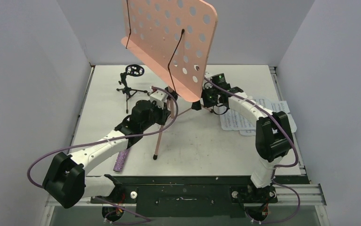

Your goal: Set up the instrument practice props

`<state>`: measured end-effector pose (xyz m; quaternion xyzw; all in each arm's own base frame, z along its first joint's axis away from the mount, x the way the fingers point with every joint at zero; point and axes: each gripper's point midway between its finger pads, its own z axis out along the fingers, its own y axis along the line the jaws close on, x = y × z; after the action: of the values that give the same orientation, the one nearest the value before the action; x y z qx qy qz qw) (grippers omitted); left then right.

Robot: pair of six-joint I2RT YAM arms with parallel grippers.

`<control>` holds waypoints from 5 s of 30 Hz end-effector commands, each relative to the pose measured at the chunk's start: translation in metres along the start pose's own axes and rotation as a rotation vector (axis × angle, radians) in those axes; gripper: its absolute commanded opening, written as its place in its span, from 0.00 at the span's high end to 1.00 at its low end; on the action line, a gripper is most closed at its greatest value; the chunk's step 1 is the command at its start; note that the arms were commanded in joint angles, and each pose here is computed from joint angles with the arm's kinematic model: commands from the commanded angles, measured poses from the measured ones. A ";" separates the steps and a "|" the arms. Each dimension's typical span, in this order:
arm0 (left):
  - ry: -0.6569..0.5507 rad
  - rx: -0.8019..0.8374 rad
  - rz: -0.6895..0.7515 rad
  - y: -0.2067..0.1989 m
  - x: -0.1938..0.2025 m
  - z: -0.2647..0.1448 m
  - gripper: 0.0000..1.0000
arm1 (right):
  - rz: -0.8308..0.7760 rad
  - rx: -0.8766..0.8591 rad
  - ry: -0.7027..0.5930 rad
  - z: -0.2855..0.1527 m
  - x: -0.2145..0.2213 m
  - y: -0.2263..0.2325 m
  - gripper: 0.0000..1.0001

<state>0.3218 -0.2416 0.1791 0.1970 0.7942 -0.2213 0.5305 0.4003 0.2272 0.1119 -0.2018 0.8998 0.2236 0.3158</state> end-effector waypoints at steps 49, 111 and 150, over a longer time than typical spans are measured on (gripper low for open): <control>-0.212 0.308 -0.423 -0.152 -0.108 0.104 1.00 | 0.289 0.022 -0.311 0.015 -0.146 -0.105 0.16; -0.224 0.348 -0.259 -0.167 -0.095 0.060 0.03 | 0.476 0.211 -0.386 -0.128 -0.070 -0.154 0.01; -0.231 -0.247 -0.649 0.035 -0.010 -0.066 0.04 | 1.110 0.479 -0.146 -0.137 0.147 -0.160 0.05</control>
<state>0.2924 -0.1764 0.1862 -0.0970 0.8049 -0.2354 0.5360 0.3070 -0.0090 0.0615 0.3716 0.8874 0.1325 0.2385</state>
